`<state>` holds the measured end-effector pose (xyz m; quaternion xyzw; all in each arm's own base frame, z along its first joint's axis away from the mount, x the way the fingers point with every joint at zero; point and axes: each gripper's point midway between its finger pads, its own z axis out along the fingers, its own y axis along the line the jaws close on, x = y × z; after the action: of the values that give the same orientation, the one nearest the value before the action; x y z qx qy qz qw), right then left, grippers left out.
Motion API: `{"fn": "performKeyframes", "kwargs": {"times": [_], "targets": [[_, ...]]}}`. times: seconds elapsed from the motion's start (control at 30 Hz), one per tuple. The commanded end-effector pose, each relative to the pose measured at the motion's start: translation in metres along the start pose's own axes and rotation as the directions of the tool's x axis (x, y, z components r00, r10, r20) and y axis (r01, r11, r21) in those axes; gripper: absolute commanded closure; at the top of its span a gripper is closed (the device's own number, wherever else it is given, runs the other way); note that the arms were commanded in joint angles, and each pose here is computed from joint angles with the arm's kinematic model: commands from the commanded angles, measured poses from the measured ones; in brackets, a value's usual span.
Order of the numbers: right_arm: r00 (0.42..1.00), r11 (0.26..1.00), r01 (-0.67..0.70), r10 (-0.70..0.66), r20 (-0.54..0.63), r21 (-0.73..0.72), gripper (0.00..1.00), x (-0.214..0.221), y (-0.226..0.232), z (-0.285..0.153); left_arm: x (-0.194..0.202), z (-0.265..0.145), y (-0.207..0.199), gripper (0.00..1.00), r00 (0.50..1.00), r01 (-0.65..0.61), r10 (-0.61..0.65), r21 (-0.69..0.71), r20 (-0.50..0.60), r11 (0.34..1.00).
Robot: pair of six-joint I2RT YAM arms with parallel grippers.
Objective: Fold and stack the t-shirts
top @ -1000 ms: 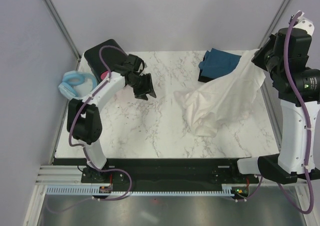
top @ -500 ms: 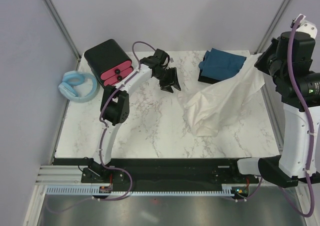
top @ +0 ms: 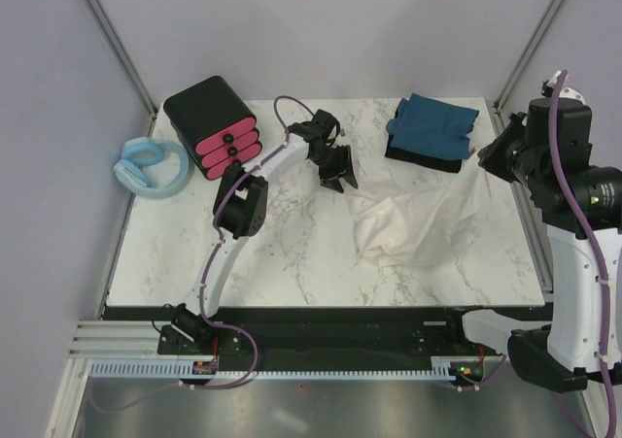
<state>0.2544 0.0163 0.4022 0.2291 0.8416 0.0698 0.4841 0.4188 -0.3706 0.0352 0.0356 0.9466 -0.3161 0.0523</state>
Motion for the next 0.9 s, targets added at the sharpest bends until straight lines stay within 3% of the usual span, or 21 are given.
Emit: {"fn": "performKeyframes", "kwargs": {"times": [0.0, 0.2, 0.33, 0.53, 0.63, 0.67, 0.87], "targets": [[0.997, 0.998, -0.053, 0.050, -0.061, -0.038, 1.00, 0.019, 0.004, -0.004, -0.010, 0.000, -0.035, 0.43, 0.998, -0.038, 0.035, 0.053, 0.048, 0.998], [0.976, 0.994, -0.087, 0.071, -0.206, -0.072, 1.00, 0.066, 0.002, 0.000, -0.018, 0.000, -0.048, 0.42, 0.995, -0.053, 0.047, 0.063, 0.092, 0.997], [0.974, 0.992, -0.097, 0.079, -0.214, -0.074, 1.00, 0.074, -0.002, -0.004, -0.026, 0.000, -0.056, 0.42, 0.992, -0.056, 0.046, 0.084, 0.116, 0.995], [0.979, 0.993, -0.099, 0.084, -0.185, -0.071, 1.00, 0.067, -0.003, -0.009, -0.015, 0.015, -0.049, 0.45, 0.997, -0.036, 0.031, 0.083, 0.068, 0.996], [0.981, 0.993, -0.094, 0.080, -0.179, -0.069, 1.00, 0.065, -0.003, -0.009, -0.008, 0.018, -0.042, 0.77, 0.998, -0.031, 0.028, 0.063, 0.050, 0.998], [0.982, 0.994, -0.090, 0.077, -0.174, -0.069, 1.00, 0.064, -0.003, -0.009, -0.006, 0.018, -0.040, 0.94, 0.998, -0.032, 0.030, 0.056, 0.049, 0.998], [0.987, 0.996, -0.071, 0.063, -0.151, -0.050, 1.00, 0.055, -0.004, -0.005, -0.003, -0.006, -0.020, 0.98, 0.994, -0.035, 0.042, -0.062, 0.102, 0.997]]}}
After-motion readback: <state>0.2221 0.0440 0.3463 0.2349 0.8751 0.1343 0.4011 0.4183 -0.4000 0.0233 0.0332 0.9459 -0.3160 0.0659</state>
